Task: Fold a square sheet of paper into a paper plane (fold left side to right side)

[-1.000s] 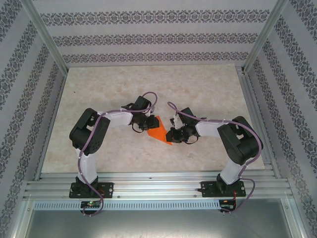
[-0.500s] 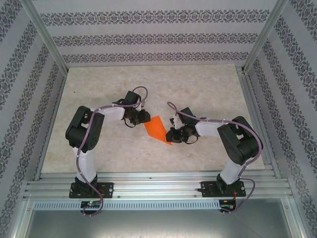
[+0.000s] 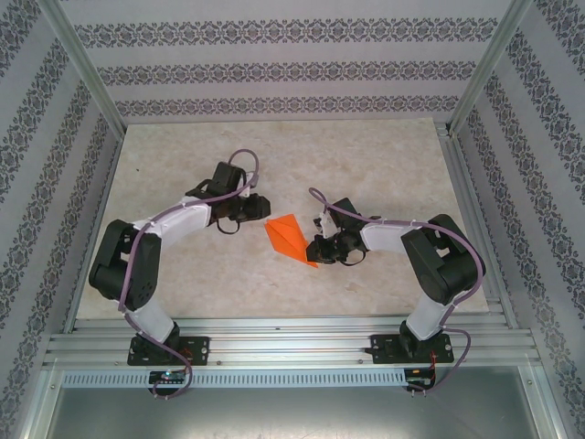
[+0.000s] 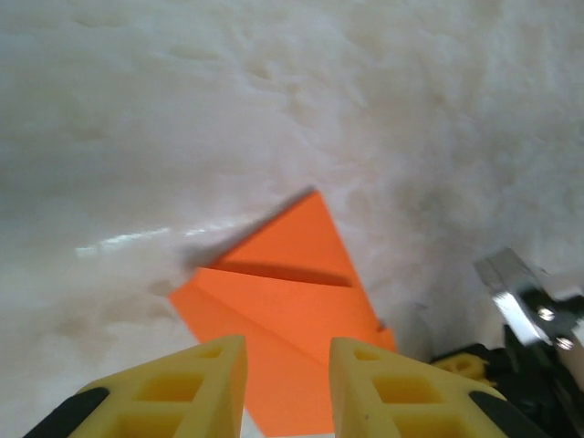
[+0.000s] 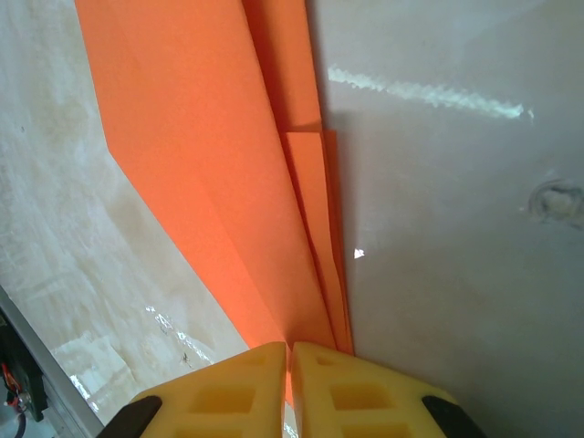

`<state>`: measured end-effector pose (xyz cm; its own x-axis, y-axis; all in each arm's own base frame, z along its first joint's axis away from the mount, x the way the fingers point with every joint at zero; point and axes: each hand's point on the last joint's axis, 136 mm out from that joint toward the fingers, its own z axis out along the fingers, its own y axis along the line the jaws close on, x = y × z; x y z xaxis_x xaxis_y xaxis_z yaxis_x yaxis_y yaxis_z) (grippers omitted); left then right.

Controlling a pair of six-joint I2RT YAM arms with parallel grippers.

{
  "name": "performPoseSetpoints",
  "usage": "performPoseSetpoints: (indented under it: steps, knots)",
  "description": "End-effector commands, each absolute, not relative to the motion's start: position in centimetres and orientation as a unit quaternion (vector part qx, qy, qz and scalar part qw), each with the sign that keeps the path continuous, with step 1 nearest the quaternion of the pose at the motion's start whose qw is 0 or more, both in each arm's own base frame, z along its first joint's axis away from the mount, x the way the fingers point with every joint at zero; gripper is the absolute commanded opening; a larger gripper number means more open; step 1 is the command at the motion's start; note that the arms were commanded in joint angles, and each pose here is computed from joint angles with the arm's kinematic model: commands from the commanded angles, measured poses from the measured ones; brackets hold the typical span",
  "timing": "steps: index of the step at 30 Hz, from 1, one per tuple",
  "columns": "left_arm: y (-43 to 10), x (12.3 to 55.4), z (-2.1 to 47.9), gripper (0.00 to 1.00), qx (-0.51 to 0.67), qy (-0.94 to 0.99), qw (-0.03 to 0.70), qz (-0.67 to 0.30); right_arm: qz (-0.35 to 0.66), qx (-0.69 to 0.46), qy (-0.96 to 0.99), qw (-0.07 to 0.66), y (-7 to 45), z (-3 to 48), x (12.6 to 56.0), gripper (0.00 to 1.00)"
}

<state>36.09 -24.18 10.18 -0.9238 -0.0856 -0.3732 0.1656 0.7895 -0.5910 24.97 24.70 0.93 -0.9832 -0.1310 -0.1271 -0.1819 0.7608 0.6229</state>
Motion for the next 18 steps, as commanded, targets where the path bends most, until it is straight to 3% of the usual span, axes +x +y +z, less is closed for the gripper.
performPoseSetpoints:
  steps: [1, 6, 11, 18]
  knots:
    - [-29.2, 33.6, 9.1, 0.31, 0.062, 0.912, 0.158, -0.373, 0.228, -0.048, 0.971, -0.052, 20.4, -3.8, 20.5, 0.13]
    - [-32.5, 33.1, 5.9, 0.3, 0.083, 0.922, 0.124, -0.358, 0.232, -0.047, 0.971, -0.048, 20.6, -3.7, 20.8, 0.13]
    - [-32.1, 33.5, 2.8, 0.3, 0.076, 0.938, 0.106, -0.322, 0.251, -0.048, 0.966, -0.031, 21.4, -2.7, 21.6, 0.13]
    - [-30.9, 32.9, 0.3, 0.29, 0.069, 0.95, 0.092, -0.29, 0.3, -0.053, 0.952, 0.029, 23.3, 2.4, 24.3, 0.13]
